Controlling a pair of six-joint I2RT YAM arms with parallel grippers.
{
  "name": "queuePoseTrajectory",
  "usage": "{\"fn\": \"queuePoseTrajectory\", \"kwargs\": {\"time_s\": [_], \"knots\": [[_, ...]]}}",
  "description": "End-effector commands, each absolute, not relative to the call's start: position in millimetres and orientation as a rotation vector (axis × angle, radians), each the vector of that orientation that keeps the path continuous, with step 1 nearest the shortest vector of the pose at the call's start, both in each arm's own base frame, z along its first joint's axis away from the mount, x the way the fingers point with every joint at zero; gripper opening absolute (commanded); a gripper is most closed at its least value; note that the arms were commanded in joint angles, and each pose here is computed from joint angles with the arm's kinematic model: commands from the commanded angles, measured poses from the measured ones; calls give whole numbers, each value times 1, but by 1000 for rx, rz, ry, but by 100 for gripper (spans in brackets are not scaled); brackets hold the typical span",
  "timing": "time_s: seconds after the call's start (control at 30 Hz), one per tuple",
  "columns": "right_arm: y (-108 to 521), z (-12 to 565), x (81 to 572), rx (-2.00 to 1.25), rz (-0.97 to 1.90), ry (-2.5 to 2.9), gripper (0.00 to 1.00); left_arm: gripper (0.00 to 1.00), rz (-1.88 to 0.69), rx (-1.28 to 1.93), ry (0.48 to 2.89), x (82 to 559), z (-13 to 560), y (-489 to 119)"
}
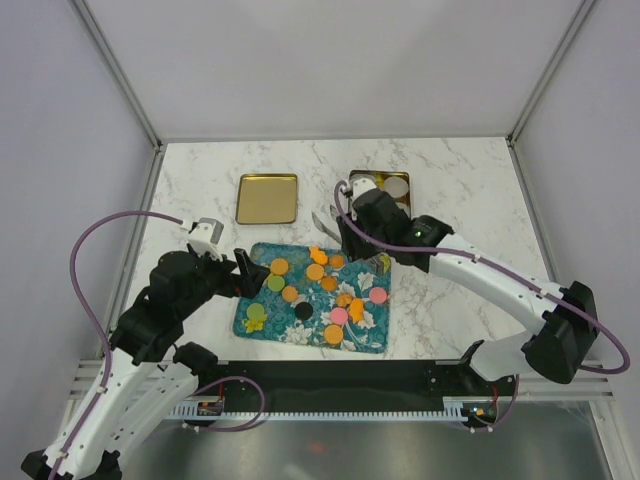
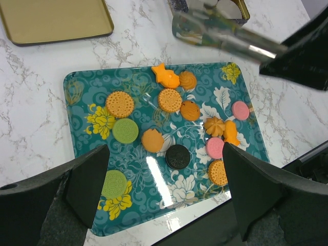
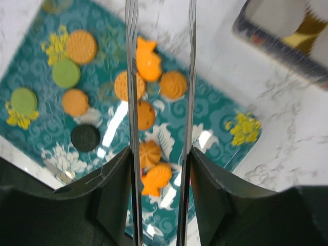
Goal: Pack the cookies
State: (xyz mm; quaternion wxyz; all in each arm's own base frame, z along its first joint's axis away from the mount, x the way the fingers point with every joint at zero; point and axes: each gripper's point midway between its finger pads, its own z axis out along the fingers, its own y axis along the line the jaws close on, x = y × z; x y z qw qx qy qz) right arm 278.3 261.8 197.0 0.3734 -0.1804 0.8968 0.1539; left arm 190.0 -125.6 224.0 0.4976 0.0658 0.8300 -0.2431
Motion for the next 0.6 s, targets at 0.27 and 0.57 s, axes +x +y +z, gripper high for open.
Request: {"fn": "queuePoseTrajectory", "kwargs": {"time_s": [0.27, 0.57], "knots": [[284, 154, 225, -585, 358, 2352, 54, 100, -577, 187, 1999, 193, 226, -127], [291, 138, 232, -628, 275, 2368, 55, 100, -579, 185, 1998, 193, 226, -127]]}}
